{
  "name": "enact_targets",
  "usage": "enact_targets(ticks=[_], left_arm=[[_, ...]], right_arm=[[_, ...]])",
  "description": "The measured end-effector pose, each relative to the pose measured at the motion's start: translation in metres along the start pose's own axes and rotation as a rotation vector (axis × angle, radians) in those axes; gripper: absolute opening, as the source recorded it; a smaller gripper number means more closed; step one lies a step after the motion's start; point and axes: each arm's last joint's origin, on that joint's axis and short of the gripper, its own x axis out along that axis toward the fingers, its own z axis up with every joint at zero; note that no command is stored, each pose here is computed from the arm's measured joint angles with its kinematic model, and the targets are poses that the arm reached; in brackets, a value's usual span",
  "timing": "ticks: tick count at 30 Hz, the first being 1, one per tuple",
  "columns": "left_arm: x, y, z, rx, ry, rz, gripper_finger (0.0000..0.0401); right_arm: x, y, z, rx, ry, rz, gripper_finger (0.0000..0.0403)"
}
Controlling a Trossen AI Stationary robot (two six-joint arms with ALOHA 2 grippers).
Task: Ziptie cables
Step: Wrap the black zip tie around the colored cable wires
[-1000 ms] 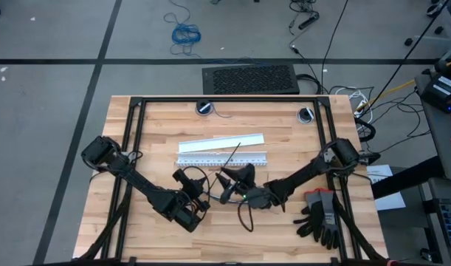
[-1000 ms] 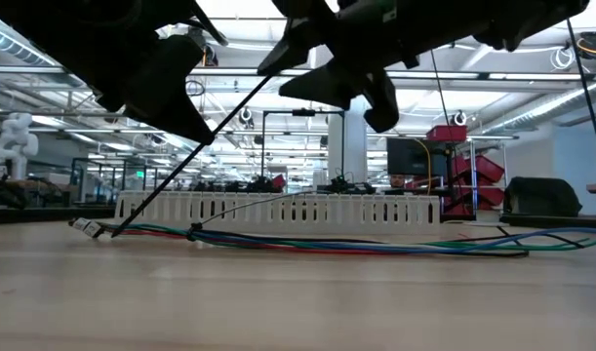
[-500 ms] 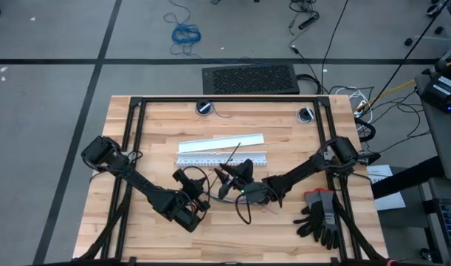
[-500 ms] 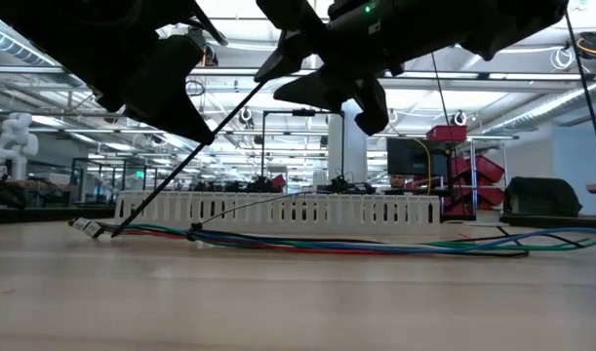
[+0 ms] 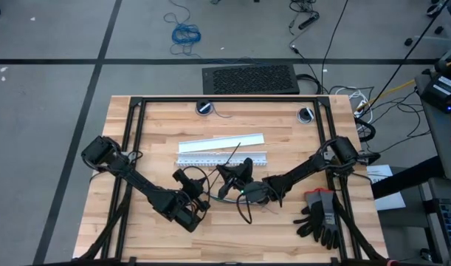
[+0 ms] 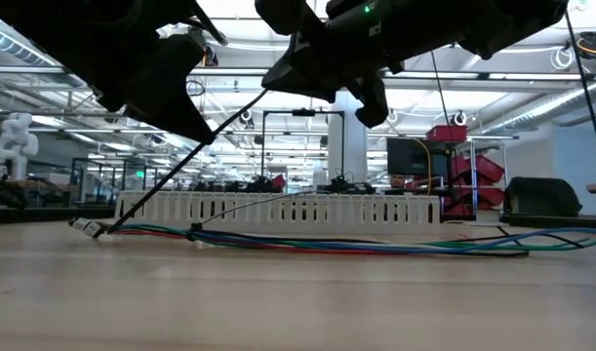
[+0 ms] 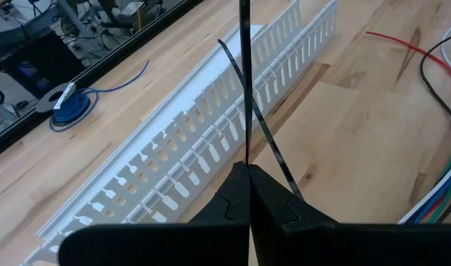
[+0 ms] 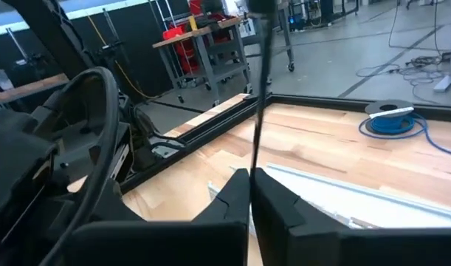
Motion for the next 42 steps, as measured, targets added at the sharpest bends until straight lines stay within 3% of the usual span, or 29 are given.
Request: enact_targets(ticks=[6,10,14,19,24,26,29,32,38,42], left_arm=[[-0.005,-0.001,-0.001,0.016,0.029,-0.035,0.0000],[-0.027,-0.004,-0.004,0.079,0.030,-0.121,0.0002],[-0.059,0.001,0.000,0.105,0.008,-0.231,0.0028],[-0.102,0.016,0.016,0.081,-0.051,-0.399,0.0069],[-0.130,0.009,0.026,0.083,-0.192,-0.553,0.0091],[-0.135,-0.004,0.030,0.106,-0.251,-0.670,0.0096],[-0.133,-0.027,0.037,0.160,-0.348,-0.925,0.0098],[-0.122,-0.045,0.044,0.125,-0.450,-1.102,0.0098],[-0.080,-0.060,0.048,0.049,-0.406,-1.132,0.0099],[-0.061,-0.069,0.047,-0.005,-0.399,-1.216,0.0099]], right_arm=[[-0.006,0.005,-0.002,-0.083,0.018,0.043,0.0001],[-0.019,0.013,-0.006,-0.231,0.031,0.099,0.0000],[-0.034,0.024,0.003,-0.330,0.053,0.258,0.0000],[-0.054,0.037,0.022,-0.446,0.087,0.541,0.0000],[-0.069,0.043,0.039,-0.504,0.151,1.012,0.0000],[-0.075,0.046,0.043,-0.503,0.155,1.210,0.0000],[-0.079,0.048,0.047,-0.467,0.139,1.425,0.0000],[-0.080,0.049,0.050,-0.450,0.106,1.529,0.0000],[-0.082,0.050,0.054,-0.453,0.043,1.593,0.0000],[-0.083,0.050,0.054,-0.476,0.023,1.611,0.0000]])
